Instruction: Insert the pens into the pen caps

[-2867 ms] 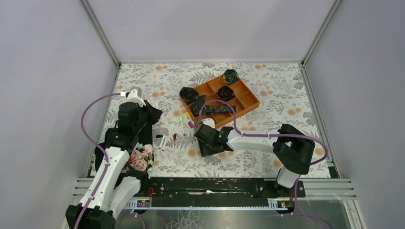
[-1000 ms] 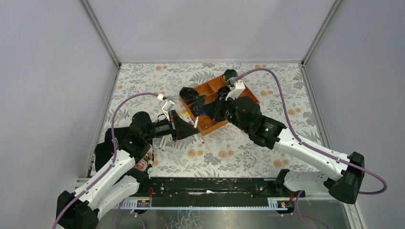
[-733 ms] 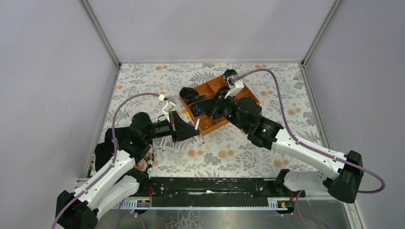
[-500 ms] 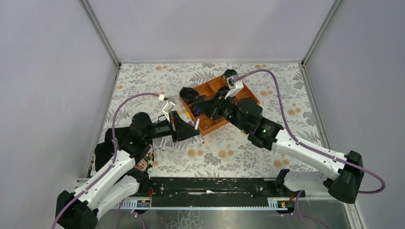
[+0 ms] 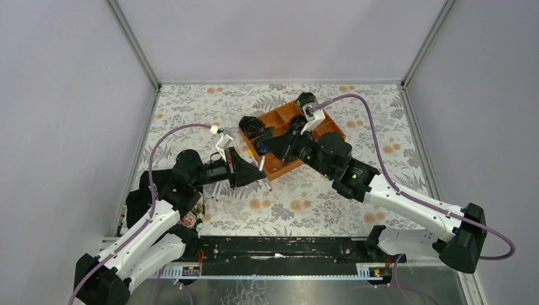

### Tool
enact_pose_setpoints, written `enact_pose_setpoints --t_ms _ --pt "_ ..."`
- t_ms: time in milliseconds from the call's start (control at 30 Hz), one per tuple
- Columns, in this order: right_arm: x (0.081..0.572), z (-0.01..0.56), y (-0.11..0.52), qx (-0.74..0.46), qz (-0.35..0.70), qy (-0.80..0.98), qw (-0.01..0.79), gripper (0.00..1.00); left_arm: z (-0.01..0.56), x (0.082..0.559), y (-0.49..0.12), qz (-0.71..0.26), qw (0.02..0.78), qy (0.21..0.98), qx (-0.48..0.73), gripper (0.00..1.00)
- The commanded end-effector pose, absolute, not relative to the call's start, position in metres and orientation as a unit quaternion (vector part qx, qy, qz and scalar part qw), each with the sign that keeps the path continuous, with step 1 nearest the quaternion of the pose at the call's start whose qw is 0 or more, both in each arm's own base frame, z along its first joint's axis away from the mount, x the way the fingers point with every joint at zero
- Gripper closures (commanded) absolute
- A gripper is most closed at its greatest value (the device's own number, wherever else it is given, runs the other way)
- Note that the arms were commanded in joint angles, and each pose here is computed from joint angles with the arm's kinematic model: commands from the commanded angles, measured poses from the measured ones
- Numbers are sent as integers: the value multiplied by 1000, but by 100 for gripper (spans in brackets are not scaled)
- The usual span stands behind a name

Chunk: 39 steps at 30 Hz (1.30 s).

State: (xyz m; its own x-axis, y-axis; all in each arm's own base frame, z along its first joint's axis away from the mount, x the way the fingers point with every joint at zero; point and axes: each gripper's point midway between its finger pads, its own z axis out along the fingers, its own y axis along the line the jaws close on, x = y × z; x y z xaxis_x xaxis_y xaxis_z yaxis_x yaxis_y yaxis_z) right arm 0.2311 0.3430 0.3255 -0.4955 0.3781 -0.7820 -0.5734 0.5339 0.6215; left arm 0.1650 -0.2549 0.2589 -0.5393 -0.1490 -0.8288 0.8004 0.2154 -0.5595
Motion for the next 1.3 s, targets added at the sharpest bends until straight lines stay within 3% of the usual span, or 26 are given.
enact_pose_setpoints --t_ms 0,1267 --pt "222 356 341 -69 513 687 510 100 264 167 -255 -570 428 654 252 100" --pt "221 338 351 -88 508 702 491 100 264 168 -254 -565 436 655 250 100"
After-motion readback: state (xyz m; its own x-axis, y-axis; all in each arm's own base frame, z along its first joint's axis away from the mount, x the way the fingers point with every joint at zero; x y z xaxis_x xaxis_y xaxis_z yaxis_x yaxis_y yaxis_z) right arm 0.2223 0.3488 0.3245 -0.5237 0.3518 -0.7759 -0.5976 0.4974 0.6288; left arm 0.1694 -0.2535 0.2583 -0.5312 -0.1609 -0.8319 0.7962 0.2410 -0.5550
